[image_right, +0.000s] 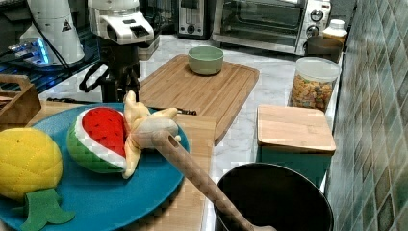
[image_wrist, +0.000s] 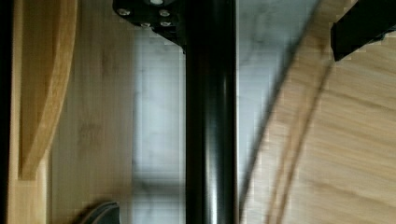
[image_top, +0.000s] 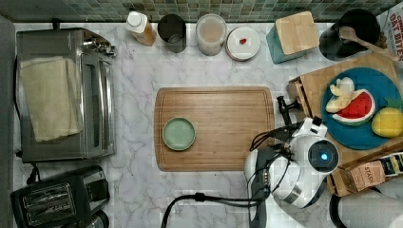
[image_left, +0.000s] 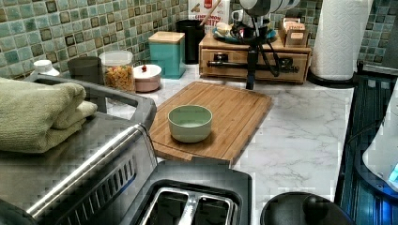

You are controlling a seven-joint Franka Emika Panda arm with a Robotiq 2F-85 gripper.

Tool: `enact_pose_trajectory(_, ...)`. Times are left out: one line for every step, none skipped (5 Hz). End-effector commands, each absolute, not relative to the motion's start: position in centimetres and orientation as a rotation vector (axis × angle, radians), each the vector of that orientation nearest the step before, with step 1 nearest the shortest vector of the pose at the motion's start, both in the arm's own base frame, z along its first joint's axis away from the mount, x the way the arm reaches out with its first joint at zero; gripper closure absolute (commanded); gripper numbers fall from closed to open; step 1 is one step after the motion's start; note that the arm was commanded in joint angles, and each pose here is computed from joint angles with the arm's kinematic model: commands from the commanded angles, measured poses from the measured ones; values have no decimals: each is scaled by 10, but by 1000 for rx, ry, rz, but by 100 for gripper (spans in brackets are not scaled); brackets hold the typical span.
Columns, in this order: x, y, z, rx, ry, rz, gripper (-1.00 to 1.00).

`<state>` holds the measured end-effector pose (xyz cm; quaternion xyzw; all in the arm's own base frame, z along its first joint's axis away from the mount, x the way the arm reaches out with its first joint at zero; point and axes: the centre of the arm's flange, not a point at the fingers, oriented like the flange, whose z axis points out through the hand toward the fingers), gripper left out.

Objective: Open the drawer.

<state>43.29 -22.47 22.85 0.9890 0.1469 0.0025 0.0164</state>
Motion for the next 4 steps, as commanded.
enact_pose_trajectory(395,-73,252,3093,659,-55,-100)
enact_pose_trajectory(392,-54,243,3100,686,-25,-100)
enact_pose_trajectory(392,-28,239,3111,635,-75,-100)
enact_pose_trajectory(384,0,248,3133,583,-81,-100)
